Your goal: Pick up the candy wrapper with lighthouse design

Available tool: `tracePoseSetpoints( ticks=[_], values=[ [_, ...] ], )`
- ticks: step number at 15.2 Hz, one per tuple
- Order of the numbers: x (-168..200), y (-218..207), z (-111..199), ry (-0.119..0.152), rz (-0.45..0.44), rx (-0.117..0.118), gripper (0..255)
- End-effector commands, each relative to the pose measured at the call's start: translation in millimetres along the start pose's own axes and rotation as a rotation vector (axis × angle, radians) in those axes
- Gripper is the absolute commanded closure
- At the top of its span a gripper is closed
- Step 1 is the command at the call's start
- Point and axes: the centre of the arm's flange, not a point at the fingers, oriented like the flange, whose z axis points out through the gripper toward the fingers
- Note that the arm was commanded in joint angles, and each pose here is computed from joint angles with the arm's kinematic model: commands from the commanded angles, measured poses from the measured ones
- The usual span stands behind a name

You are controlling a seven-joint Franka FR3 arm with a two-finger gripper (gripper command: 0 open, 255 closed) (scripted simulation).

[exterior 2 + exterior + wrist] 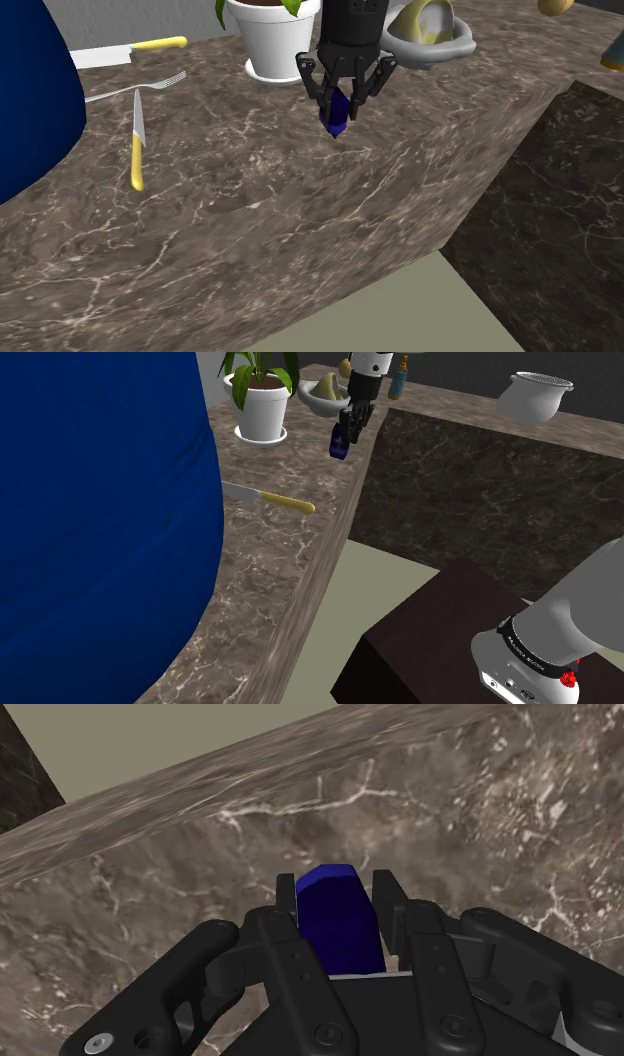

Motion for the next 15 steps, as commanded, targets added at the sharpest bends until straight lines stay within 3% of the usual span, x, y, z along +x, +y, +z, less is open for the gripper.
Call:
tracePoseSetpoints(
  ticks=[1, 8, 15],
  values=[
    [0, 0, 0, 0.000, 0.000, 0.000, 255],
    [0, 1, 1, 0.000, 0.000, 0.000, 255],
    [2, -1, -36, 0.000, 0.000, 0.000, 255]
  ],
)
